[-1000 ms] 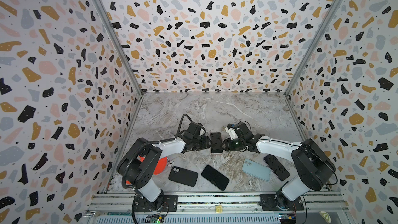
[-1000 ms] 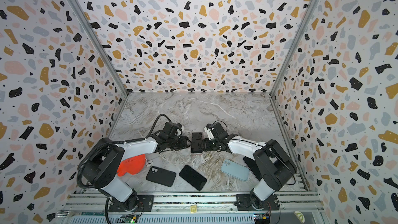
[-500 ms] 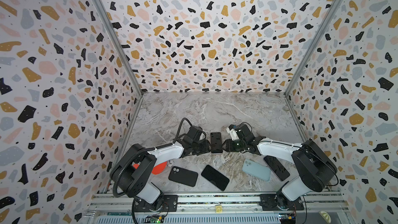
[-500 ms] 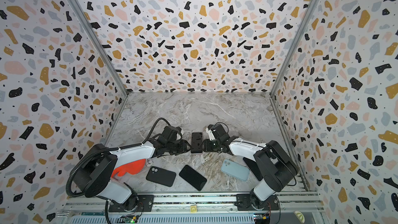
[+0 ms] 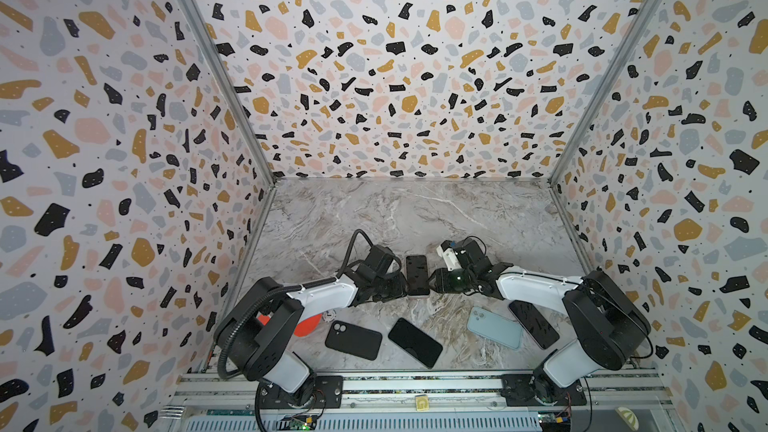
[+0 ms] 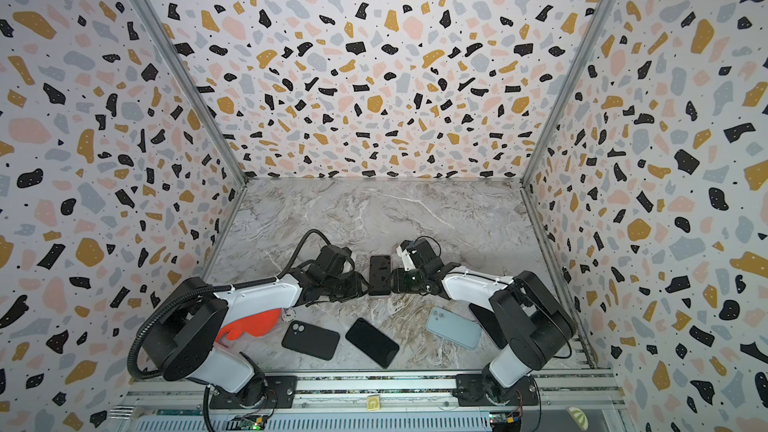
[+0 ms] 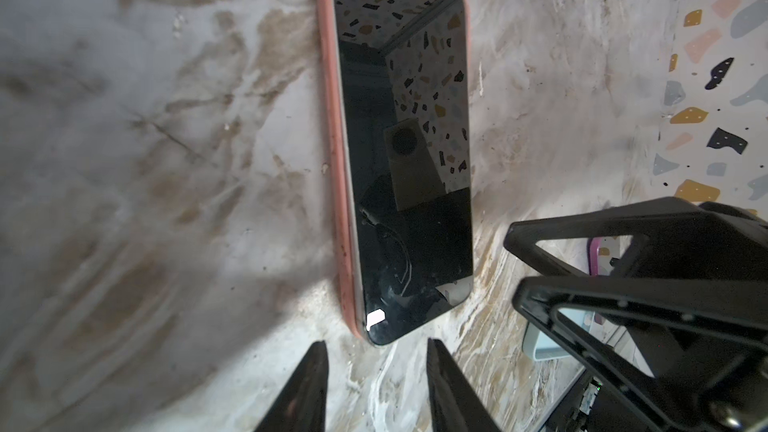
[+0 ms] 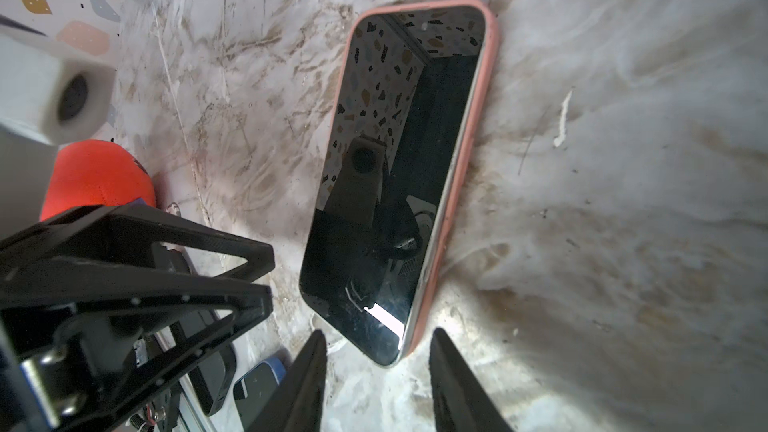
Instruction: Put the phone into the phone case
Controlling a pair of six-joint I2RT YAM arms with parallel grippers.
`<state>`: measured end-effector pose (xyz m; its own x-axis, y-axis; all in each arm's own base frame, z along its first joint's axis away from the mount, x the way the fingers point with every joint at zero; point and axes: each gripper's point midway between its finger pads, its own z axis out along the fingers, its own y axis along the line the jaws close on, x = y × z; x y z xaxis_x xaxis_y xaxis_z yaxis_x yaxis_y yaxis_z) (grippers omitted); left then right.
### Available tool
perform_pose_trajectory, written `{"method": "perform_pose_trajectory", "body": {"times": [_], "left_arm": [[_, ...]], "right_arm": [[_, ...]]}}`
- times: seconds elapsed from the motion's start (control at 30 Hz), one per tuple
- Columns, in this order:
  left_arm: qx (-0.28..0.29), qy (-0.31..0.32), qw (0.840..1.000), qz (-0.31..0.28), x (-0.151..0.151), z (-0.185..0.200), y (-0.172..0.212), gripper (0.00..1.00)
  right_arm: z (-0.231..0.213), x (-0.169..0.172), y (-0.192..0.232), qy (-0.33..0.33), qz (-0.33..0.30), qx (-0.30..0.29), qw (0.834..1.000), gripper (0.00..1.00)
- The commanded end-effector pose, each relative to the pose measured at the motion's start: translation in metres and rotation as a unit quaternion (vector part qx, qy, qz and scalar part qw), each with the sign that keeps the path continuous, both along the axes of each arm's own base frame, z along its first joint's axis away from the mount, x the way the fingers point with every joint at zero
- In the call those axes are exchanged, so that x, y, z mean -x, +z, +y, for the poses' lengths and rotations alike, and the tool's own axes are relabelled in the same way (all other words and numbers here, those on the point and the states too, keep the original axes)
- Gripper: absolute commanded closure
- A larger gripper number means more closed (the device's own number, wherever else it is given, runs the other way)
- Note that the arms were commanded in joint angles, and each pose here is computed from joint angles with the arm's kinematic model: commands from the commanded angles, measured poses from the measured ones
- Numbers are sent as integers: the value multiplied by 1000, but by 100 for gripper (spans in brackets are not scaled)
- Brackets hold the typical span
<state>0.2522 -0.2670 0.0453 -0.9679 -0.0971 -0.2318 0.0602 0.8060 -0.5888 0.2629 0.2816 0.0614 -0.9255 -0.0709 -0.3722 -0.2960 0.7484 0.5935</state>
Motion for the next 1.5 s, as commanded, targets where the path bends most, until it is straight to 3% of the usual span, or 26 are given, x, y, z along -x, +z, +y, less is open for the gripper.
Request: {"method": "perform_pose_trajectory", "body": {"times": [0.0,0.97,1.23,1.47], "left_arm": [[-8,-5,1000,-9,-6,-5,5,63],[-48,-15,998,28,9,5,-48,86],[-56,-16,998,37,12,8,-60,96],[-58,-17,998,35,13,9,-59,98]], "right_arm": [[-2,-1,11,2,-11,-3,1000,58],[15,20,-18,26,29,-4,999,57],[23,24,-24,36,35,-4,999,57],[25,24,-23,39,35,-5,999,58]]}}
